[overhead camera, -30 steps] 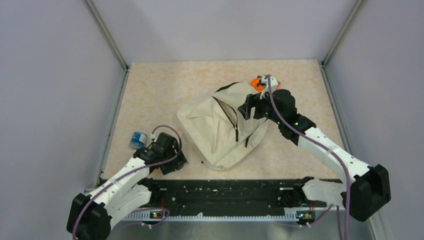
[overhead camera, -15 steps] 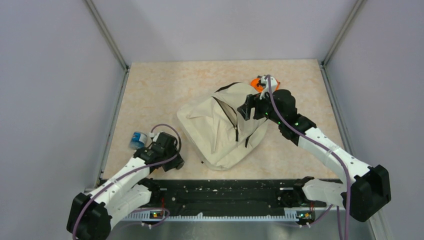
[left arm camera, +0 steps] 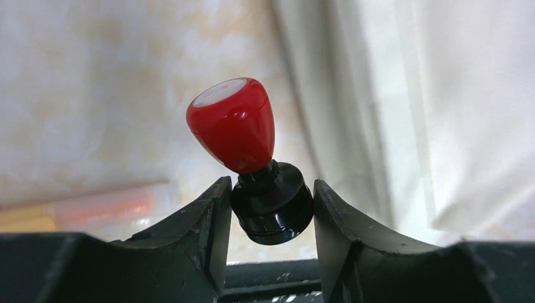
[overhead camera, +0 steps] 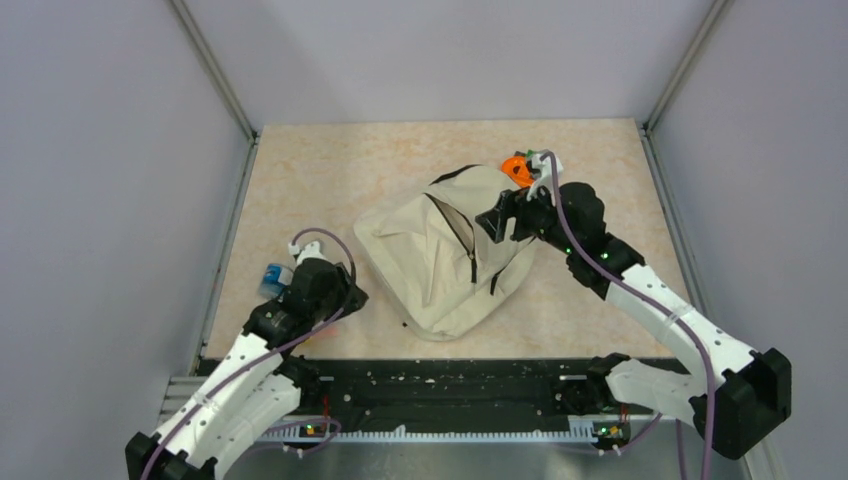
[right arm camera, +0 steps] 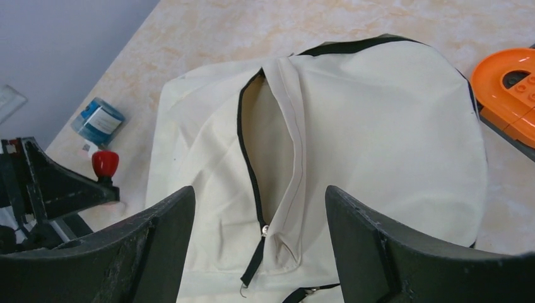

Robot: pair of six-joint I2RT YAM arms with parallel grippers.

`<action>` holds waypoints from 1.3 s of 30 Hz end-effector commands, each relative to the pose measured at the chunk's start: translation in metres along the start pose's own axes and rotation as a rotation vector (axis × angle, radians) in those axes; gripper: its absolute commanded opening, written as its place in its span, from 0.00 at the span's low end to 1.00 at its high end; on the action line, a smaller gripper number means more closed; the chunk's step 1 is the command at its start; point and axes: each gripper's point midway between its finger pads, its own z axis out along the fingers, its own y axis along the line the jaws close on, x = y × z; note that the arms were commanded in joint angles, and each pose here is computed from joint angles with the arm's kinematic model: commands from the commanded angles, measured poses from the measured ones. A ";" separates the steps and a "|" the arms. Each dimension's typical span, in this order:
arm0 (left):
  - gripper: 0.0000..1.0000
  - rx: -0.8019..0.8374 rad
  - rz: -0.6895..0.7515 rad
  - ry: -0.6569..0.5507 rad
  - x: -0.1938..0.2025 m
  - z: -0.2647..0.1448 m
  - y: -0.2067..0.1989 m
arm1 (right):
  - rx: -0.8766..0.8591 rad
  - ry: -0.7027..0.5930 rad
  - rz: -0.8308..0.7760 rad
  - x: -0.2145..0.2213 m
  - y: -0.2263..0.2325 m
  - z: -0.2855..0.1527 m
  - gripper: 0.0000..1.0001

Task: Pack the student bag
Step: Pick up the personal item from the center of the board, then place the personal item in the student bag.

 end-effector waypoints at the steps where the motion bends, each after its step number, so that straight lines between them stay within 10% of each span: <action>1: 0.27 0.243 0.146 -0.257 -0.069 -0.035 -0.062 | -0.084 -0.045 0.027 -0.016 0.017 0.000 0.74; 16: 0.27 0.967 0.599 -0.369 -0.070 -0.102 -0.227 | -0.336 -0.109 0.164 -0.031 0.102 0.003 0.74; 39: 0.25 1.086 0.658 -0.329 -0.051 -0.103 -0.257 | -0.491 0.001 0.210 -0.013 0.140 0.028 0.58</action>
